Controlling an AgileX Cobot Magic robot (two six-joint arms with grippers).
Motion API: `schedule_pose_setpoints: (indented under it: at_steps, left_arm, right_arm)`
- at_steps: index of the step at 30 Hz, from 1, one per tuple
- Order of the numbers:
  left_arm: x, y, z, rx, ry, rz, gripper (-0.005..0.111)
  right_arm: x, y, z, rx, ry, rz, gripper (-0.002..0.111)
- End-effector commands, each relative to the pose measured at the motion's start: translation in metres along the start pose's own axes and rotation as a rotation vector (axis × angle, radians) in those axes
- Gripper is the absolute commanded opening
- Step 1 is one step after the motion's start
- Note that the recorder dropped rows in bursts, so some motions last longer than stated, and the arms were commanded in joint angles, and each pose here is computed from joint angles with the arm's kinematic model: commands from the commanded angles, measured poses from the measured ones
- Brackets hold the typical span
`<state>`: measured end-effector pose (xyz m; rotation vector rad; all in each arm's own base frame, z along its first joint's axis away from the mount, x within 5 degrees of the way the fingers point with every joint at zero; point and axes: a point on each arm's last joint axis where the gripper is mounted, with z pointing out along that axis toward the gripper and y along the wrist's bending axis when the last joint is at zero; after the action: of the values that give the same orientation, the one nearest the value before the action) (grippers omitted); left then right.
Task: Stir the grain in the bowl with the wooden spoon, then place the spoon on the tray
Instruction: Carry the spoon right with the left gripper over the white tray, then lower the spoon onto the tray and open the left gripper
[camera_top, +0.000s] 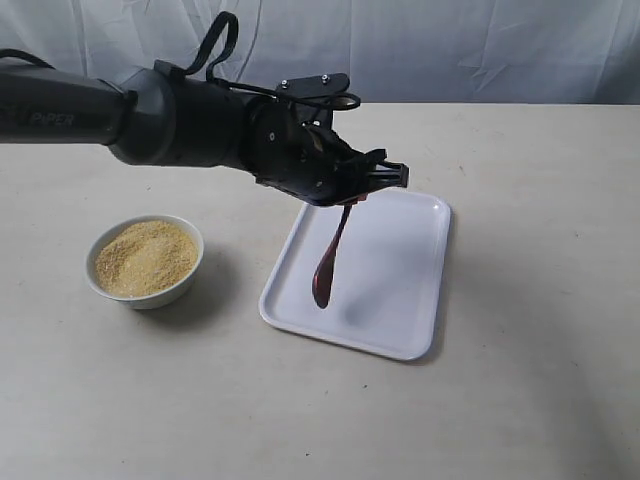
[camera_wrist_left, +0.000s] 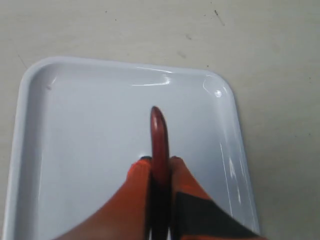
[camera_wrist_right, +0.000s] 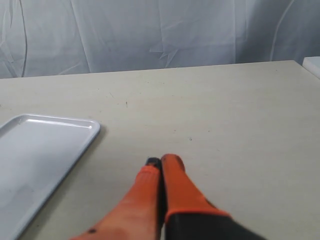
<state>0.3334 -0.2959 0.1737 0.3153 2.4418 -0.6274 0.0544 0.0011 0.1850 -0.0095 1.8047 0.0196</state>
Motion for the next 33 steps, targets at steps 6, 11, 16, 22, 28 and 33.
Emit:
schedule_pose_setpoints:
  at_steps: [6, 11, 16, 22, 28, 33]
  left_arm:
    - [0.014, 0.0, 0.033, -0.003, 0.19, 0.081, 0.0]
    - [0.009, -0.006, 0.038, 0.03, 0.199, 0.07, 0.002]
    - [0.006, -0.007, 0.038, 0.03, 0.186, 0.083, 0.031]
    - [0.004, -0.001, 0.032, 0.016, 0.229, 0.093, 0.052]
    - [-0.017, 0.019, -0.007, -0.03, 0.313, 0.108, 0.051]
    - [-0.033, 0.02, -0.061, -0.07, 0.262, 0.19, 0.038]
  right_arm:
    - [-0.001, 0.0, 0.0, 0.005, -0.016, 0.001, 0.0]
    - [-0.001, 0.0, 0.0, 0.005, -0.016, 0.001, 0.0]
    - [-0.001, 0.0, 0.0, 0.005, -0.016, 0.001, 0.0]
    - [-0.001, 0.0, 0.0, 0.005, -0.016, 0.001, 0.0]
    - [-0.001, 0.0, 0.0, 0.005, -0.016, 0.001, 0.0]
    - [-0.001, 0.0, 0.0, 0.005, -0.016, 0.001, 0.0]
